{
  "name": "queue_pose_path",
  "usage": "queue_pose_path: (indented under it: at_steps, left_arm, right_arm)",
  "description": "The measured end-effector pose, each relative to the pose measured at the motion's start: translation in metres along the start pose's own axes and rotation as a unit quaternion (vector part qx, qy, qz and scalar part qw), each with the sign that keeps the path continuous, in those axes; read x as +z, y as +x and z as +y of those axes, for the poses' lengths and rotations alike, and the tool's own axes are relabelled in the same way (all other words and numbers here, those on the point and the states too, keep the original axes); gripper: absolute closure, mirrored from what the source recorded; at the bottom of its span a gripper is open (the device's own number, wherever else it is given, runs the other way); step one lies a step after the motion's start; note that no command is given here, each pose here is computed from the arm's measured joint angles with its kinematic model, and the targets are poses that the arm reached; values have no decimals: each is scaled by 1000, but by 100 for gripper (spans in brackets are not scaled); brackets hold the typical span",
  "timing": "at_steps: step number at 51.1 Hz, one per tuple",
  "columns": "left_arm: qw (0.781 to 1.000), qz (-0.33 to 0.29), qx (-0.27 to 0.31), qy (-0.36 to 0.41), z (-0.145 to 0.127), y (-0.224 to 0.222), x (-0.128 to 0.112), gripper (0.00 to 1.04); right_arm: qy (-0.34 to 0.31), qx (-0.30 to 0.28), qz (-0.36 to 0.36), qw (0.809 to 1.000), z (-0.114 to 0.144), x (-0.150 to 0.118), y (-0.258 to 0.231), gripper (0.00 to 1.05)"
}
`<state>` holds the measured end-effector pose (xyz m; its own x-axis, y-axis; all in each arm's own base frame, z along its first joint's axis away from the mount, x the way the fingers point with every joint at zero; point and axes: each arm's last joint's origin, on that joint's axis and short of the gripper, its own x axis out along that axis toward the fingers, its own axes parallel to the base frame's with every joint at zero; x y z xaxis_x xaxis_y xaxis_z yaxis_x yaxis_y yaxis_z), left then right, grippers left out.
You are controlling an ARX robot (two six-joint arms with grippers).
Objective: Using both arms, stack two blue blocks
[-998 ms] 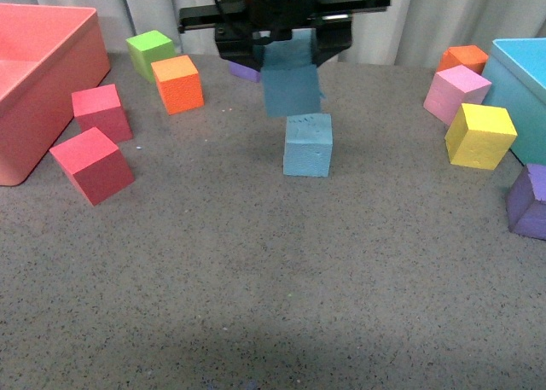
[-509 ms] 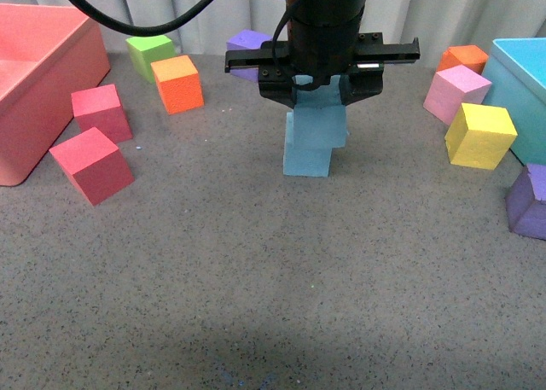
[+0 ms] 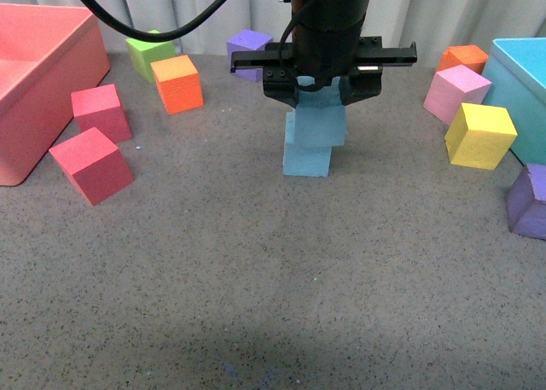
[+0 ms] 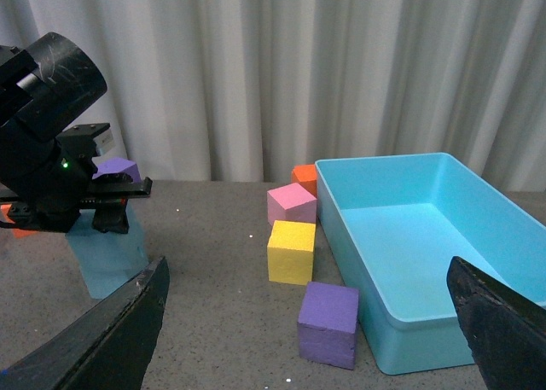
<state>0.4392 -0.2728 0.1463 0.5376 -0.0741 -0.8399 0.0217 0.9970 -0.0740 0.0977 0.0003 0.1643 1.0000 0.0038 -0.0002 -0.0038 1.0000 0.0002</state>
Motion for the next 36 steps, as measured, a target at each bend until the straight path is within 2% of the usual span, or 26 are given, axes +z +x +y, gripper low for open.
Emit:
queue_pose_path:
  at_steps: [36]
  left_arm:
    - [999, -16, -2, 28, 1, 4, 1, 60]
  right_arm:
    - [0, 0, 0, 1000, 0, 0, 0, 10]
